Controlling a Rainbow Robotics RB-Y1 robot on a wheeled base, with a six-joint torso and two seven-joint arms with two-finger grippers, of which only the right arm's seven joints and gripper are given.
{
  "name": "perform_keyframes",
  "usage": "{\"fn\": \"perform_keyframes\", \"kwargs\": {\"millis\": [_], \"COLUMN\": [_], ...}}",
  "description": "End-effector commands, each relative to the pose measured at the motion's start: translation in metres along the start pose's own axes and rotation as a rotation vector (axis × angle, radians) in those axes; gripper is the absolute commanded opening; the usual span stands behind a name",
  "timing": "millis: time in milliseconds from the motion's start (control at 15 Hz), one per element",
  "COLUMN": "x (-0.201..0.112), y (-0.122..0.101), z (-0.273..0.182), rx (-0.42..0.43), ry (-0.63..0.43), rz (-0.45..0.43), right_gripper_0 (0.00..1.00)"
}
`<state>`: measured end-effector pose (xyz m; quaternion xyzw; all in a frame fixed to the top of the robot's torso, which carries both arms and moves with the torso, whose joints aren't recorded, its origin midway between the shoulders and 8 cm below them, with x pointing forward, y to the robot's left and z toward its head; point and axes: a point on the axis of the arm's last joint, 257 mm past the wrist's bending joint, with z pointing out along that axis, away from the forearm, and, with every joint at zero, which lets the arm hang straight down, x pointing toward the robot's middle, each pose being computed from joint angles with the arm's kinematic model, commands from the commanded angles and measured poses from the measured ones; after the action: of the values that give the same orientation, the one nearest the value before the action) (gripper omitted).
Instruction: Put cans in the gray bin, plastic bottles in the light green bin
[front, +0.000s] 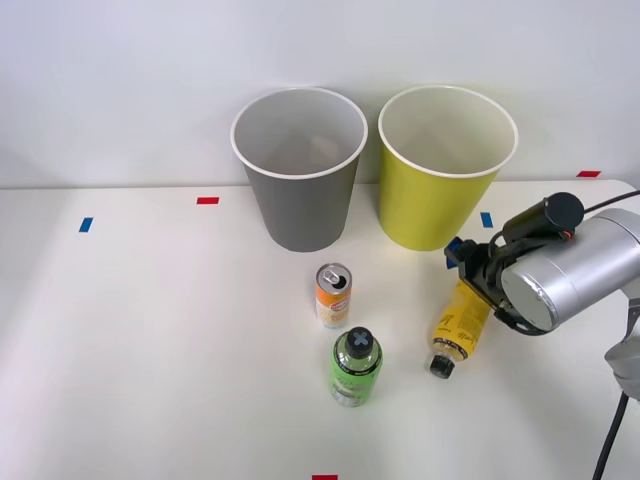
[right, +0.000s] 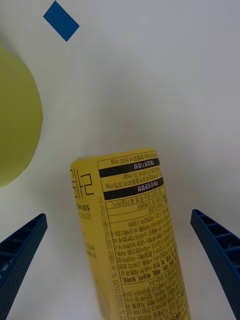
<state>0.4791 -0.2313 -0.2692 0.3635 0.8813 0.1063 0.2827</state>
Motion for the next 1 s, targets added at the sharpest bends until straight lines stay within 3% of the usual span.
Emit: {"fn": "perform_keyframes", "kwargs": {"millis": [67, 1000], "x": [-0.004, 0.003], "y": [0.000, -0.010], "z": [0.009, 0.035], "rx": [0.026, 0.099], "ry": [0.000, -0.045], "rz": [0.002, -0.045], "right_gripper_0": [1.00, 1.00]}}
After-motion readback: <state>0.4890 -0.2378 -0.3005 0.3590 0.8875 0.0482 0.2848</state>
